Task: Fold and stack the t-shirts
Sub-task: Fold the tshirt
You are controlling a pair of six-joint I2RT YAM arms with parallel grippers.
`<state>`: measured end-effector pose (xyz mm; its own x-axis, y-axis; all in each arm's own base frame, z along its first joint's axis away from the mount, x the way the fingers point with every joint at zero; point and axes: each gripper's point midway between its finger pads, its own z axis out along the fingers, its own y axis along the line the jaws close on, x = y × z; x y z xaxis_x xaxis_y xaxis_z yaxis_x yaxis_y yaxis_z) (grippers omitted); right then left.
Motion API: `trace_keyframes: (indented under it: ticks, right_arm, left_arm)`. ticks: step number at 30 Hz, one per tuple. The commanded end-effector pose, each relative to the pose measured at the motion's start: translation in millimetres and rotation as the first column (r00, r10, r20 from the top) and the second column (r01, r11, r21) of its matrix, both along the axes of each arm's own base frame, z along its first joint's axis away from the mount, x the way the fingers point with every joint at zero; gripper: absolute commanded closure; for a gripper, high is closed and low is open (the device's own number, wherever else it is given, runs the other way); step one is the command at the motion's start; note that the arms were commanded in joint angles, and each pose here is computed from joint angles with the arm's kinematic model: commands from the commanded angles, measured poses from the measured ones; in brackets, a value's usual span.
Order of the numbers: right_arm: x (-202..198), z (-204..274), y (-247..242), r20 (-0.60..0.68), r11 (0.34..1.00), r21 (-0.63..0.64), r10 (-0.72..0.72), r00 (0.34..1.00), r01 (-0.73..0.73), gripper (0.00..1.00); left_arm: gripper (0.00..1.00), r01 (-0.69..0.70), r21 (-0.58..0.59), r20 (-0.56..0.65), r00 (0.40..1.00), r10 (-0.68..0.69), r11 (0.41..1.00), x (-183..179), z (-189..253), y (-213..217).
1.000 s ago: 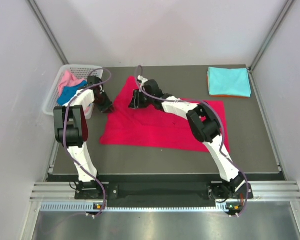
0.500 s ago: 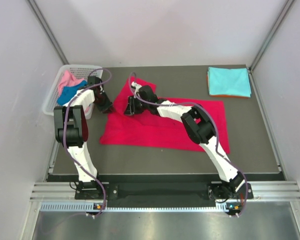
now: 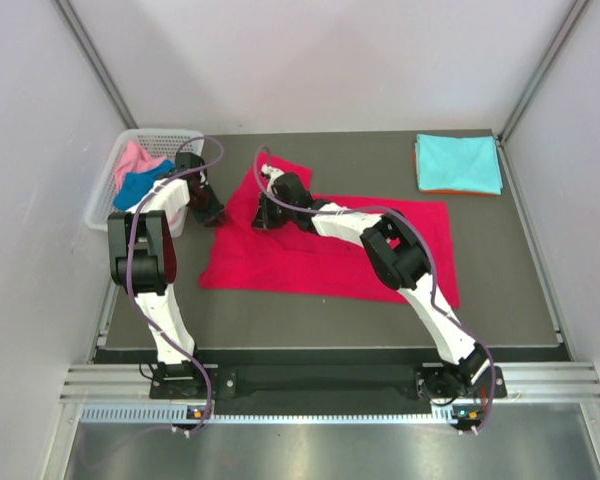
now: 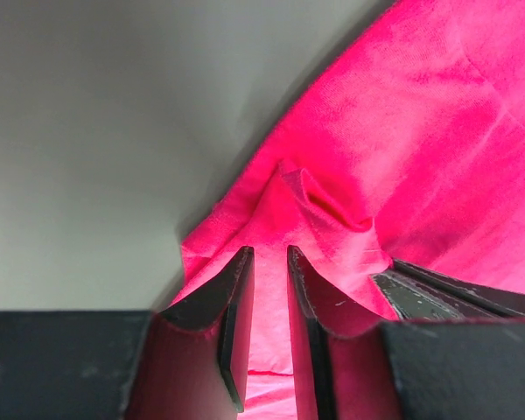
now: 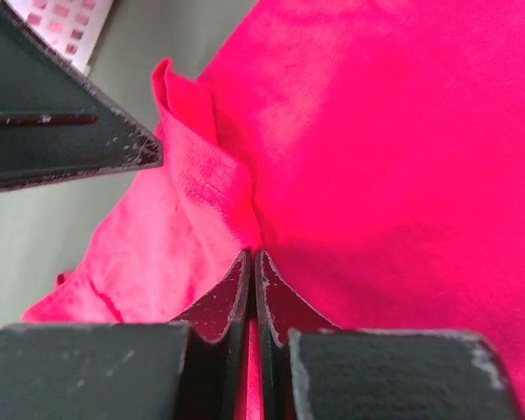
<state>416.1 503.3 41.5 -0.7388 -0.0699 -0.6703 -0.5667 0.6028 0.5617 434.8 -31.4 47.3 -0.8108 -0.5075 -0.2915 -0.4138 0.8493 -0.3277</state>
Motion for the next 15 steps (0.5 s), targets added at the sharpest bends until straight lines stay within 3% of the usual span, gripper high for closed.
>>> trace_keyframes:
  ticks: [1, 7, 15]
  right_arm:
    - [9, 71, 11, 0.161, 0.997, 0.064, -0.046, 0.986, 0.036, 1.00]
    - [16, 81, 0, 0.186, 0.993, 0.056, -0.110, 0.976, 0.102, 0.93]
    - [16, 84, -2, 0.193, 0.991, 0.048, -0.132, 0.972, 0.125, 0.96]
  left_arm:
    - [0.73, -0.035, 0.065, 0.043, 0.999, 0.033, 0.997, 7, 10, 18]
    - [0.73, -0.036, 0.079, 0.029, 0.999, 0.034, 0.996, 5, 7, 20]
    - [0.73, -0.039, 0.100, 0.036, 0.999, 0.036, 0.994, 5, 11, 22]
